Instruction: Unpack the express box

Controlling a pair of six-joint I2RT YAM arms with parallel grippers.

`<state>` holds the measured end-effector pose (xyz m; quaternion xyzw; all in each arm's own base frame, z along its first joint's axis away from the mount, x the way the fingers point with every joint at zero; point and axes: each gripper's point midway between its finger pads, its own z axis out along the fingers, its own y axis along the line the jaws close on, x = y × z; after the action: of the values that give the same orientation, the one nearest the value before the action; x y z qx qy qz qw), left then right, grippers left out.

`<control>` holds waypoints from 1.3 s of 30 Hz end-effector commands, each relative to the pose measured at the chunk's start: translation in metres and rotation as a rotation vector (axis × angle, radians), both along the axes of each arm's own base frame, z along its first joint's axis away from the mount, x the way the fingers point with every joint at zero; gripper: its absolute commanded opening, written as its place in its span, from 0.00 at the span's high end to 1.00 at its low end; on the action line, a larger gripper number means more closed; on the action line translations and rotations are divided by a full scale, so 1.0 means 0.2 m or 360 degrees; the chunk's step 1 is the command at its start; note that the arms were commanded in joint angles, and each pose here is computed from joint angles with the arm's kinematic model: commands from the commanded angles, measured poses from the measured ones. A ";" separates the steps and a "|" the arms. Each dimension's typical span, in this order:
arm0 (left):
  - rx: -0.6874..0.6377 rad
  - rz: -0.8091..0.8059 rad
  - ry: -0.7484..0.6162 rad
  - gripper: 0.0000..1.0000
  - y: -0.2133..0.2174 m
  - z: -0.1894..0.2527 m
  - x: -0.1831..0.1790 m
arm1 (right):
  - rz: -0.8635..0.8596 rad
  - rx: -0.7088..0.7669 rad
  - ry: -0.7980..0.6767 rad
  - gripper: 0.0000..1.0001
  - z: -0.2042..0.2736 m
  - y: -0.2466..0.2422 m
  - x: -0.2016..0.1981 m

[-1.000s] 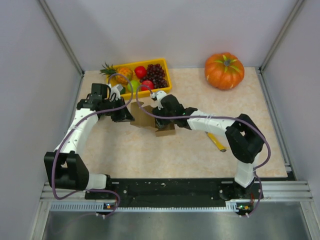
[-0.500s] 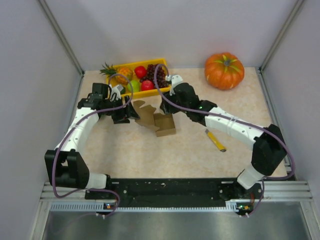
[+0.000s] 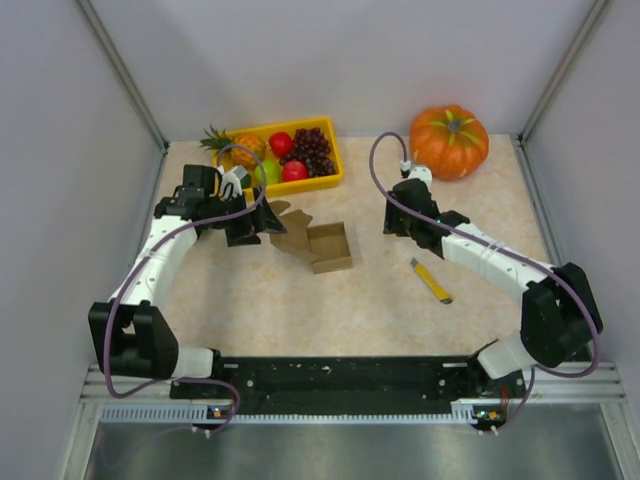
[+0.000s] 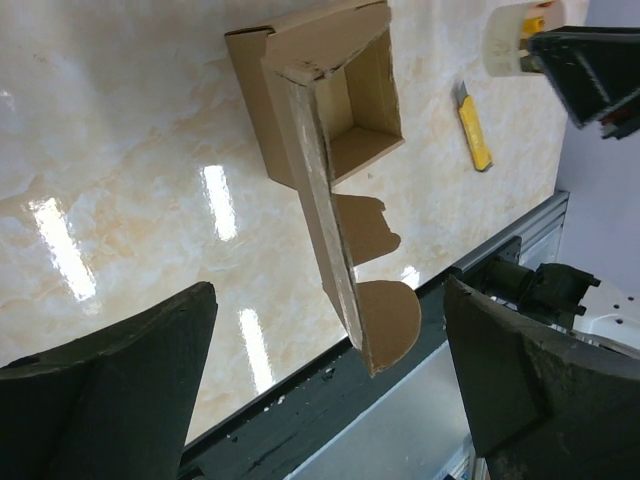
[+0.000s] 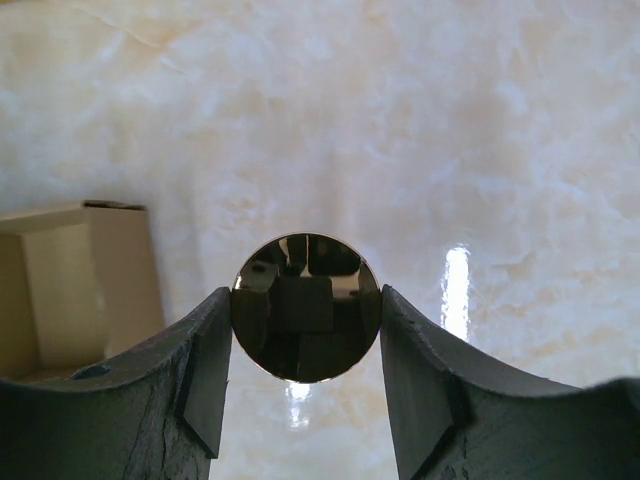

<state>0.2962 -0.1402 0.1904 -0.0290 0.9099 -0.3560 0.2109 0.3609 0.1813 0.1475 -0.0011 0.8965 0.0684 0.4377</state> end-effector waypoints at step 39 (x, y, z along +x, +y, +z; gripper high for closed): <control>-0.0026 0.0160 -0.0569 0.01 0.05 0.50 -0.16 | -0.0197 0.0098 0.0067 0.17 0.18 -0.30 -0.22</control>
<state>0.2733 -0.1285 0.2731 -0.0098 0.8714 -0.3399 0.3535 0.3505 0.1271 0.1862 0.0901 0.8929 0.0477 0.4385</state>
